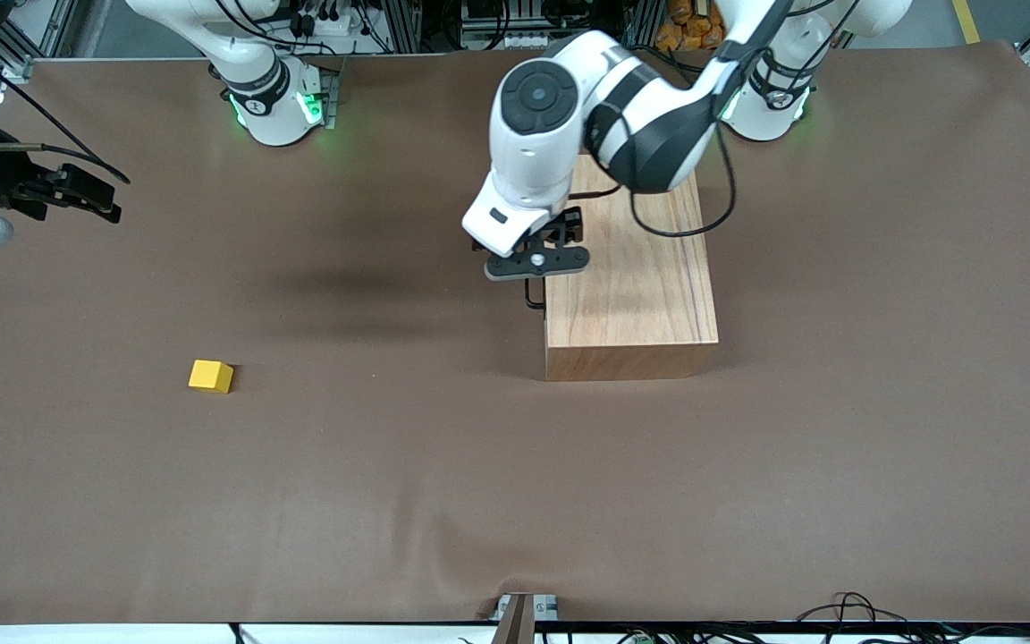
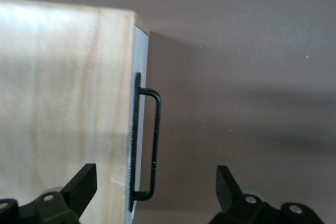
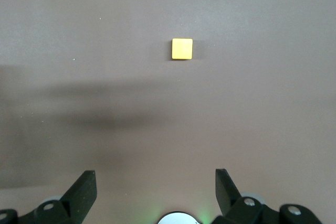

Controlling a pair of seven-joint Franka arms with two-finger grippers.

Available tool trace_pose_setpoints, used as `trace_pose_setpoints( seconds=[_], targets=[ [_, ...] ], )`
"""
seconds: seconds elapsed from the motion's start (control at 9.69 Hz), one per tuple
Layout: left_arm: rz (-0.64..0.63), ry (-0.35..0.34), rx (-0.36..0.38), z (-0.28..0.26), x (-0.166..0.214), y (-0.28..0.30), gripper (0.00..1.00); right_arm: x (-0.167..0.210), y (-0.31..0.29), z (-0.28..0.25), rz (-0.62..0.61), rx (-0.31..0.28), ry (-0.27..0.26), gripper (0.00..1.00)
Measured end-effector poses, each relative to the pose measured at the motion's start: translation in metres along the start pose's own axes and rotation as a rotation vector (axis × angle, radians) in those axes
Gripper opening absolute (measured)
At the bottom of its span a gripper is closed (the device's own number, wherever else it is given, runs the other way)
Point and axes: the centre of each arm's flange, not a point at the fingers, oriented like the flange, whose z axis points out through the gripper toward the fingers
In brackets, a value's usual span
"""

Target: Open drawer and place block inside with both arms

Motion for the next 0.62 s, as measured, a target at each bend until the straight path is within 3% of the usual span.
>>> trace_pose_setpoints(
  seconds=[0.62],
  targets=[
    [0.055,-0.010,0.068,0.058,-0.046,0.046,1.00,0.000,0.000,0.000,0.000,0.000,0.000,1.00]
  ],
)
